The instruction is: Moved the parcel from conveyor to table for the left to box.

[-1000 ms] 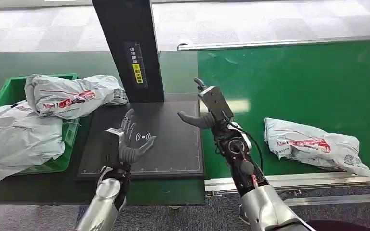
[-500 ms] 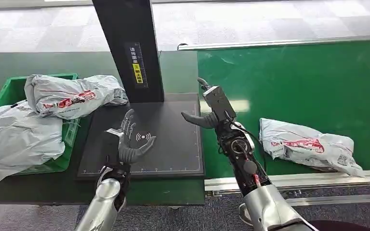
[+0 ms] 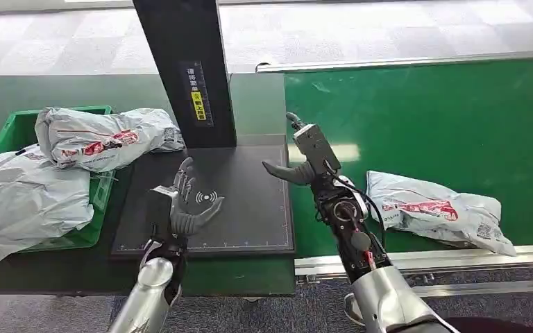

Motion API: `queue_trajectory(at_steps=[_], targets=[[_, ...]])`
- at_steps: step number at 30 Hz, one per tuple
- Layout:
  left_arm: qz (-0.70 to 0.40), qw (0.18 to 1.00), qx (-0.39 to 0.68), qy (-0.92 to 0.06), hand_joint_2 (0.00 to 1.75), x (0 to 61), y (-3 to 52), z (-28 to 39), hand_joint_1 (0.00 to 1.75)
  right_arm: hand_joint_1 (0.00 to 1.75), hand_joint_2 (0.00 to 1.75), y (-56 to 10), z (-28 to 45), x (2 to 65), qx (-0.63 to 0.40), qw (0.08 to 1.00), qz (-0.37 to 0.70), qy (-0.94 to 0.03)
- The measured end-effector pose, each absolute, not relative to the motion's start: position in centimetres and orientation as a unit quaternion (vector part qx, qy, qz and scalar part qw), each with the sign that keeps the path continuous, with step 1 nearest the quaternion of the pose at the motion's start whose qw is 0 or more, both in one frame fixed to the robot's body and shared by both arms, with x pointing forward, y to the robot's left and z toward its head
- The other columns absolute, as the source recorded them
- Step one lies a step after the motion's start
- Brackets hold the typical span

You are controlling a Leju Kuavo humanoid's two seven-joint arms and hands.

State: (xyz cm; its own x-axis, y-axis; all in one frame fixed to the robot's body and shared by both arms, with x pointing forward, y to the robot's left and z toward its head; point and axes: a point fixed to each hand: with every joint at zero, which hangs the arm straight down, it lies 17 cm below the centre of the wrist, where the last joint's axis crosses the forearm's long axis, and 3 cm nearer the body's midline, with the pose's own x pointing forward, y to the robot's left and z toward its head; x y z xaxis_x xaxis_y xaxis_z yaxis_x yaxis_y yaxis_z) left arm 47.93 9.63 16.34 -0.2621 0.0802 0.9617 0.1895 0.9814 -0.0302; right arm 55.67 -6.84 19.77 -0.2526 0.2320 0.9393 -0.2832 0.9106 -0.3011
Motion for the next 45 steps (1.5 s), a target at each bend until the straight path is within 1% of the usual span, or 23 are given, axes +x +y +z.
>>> queue_trajectory(at_steps=[3,7,10,12,15,21,30,35,40,45], targets=[[-0.044,0.601,-0.084,-0.793,1.75,47.7,9.8,16.3,0.00,0.00,1.75,-9.2,20.4,56.6,-0.053,0.597,0.203,-0.775],[-0.042,0.601,-0.082,-0.794,1.75,47.4,10.0,16.2,0.00,0.00,1.75,-12.9,21.4,57.7,-0.109,0.588,0.174,-0.782],[-0.035,0.602,-0.070,-0.794,1.75,47.3,10.7,16.0,0.00,0.00,1.75,-17.9,21.8,58.5,-0.241,0.574,0.174,-0.763],[-0.032,0.603,-0.066,-0.794,1.75,47.2,11.2,15.9,0.00,0.00,1.75,-19.1,21.1,58.4,-0.269,0.573,0.205,-0.746],[-0.033,0.602,-0.061,-0.796,1.75,47.3,11.6,16.0,0.00,0.00,1.75,-19.8,18.3,57.7,-0.283,0.585,0.261,-0.714],[-0.031,0.603,-0.055,-0.795,1.75,47.5,12.3,15.7,0.00,0.00,1.75,-22.1,14.5,56.6,-0.314,0.593,0.322,-0.668],[-0.030,0.607,-0.045,-0.793,1.75,47.4,13.4,15.0,0.00,0.00,1.75,-24.8,11.6,56.0,-0.325,0.606,0.354,-0.634],[-0.023,0.604,-0.043,-0.795,1.75,47.4,14.0,15.0,0.00,0.00,1.75,-26.2,8.6,55.3,-0.323,0.617,0.406,-0.592],[-0.018,0.607,-0.038,-0.794,1.75,47.4,14.9,14.6,0.00,0.00,1.75,-31.4,4.4,54.2,-0.360,0.633,0.468,-0.501],[-0.015,0.611,-0.034,-0.791,1.75,47.2,15.4,14.1,0.00,0.00,1.75,-36.4,3.1,54.0,-0.409,0.637,0.489,-0.433]])
